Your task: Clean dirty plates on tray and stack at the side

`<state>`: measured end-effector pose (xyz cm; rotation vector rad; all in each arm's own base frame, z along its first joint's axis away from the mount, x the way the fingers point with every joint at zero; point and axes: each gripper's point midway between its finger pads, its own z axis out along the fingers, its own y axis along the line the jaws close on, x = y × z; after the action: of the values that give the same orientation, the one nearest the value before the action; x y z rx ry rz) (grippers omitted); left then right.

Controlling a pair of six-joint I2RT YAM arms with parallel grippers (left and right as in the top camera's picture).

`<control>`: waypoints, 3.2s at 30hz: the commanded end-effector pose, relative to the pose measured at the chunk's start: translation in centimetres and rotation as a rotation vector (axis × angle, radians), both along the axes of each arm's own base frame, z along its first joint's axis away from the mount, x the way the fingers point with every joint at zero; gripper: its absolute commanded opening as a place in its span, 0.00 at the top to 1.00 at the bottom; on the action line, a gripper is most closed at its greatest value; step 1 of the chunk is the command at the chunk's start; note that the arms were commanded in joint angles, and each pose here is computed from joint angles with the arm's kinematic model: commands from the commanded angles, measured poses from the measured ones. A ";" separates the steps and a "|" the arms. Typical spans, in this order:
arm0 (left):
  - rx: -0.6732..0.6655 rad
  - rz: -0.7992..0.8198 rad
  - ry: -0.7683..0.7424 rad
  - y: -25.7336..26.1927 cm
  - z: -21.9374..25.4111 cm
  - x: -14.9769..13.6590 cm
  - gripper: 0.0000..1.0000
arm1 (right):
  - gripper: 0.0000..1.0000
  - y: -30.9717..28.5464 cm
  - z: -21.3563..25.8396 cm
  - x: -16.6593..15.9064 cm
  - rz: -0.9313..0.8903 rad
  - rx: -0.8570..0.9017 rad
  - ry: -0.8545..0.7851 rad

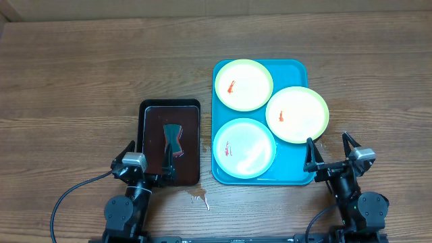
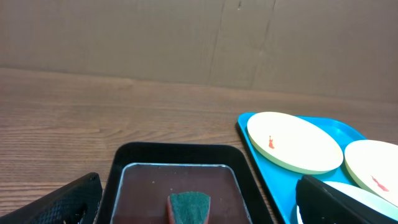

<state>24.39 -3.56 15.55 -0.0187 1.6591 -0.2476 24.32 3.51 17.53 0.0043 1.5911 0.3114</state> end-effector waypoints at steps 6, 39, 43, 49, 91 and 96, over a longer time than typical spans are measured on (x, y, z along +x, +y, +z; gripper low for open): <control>0.019 0.003 -0.007 0.1 0.0 0.0 0.00 | 0.00 0.0 -0.2 0.0 -0.002 -0.001 -0.001; 0.019 0.003 -0.007 0.1 0.0 0.0 0.00 | 0.00 0.0 -0.2 0.0 -0.002 -0.001 -0.001; 0.019 0.003 -0.007 0.1 0.0 0.0 0.00 | 0.00 0.0 -0.2 0.0 -0.002 -0.001 -0.002; 0.019 0.003 -0.007 0.1 0.0 0.0 0.00 | 0.00 0.0 -0.2 0.0 -0.002 -0.001 -0.002; 0.044 -0.109 0.378 -2.1 17.6 2.2 0.00 | 0.00 3.7 15.7 -0.1 0.222 0.030 0.322; 0.051 -0.123 0.565 -2.5 17.2 3.2 0.00 | 0.00 3.8 16.1 2.4 0.219 0.049 0.532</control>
<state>27.10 -5.56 32.00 0.0200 2.2058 -0.2973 25.43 7.05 32.62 -0.0536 2.0764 0.5395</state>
